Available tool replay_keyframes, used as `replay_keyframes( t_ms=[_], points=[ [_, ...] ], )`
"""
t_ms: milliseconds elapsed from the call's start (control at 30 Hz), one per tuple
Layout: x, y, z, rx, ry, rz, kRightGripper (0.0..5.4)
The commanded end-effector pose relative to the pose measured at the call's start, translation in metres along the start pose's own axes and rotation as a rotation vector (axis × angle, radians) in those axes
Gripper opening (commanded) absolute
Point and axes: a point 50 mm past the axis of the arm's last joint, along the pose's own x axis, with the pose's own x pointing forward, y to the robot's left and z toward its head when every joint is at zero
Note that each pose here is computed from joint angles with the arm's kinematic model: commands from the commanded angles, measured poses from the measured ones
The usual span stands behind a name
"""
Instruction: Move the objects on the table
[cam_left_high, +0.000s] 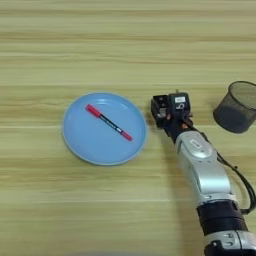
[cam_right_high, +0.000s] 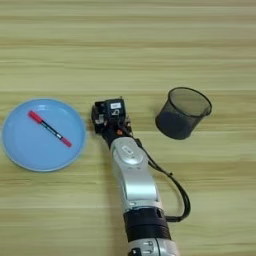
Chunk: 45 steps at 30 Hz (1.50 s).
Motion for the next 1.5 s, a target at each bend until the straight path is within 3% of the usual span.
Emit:
replay_keyframes(
  t_ms=[33,133,500,633,1433,1500],
  points=[
    [0.01,0.001,0.026,0.018,-0.104,0.022,2.48],
    [0.012,0.003,0.022,0.047,-0.084,0.037,2.48],
    [0.015,0.002,0.016,0.053,-0.058,0.033,2.48],
    [0.016,0.004,0.013,0.081,-0.037,0.049,2.48],
    [0.015,0.003,0.016,0.079,-0.052,0.052,2.48],
    [0.015,0.003,0.017,0.078,-0.057,0.053,2.88]
  ],
)
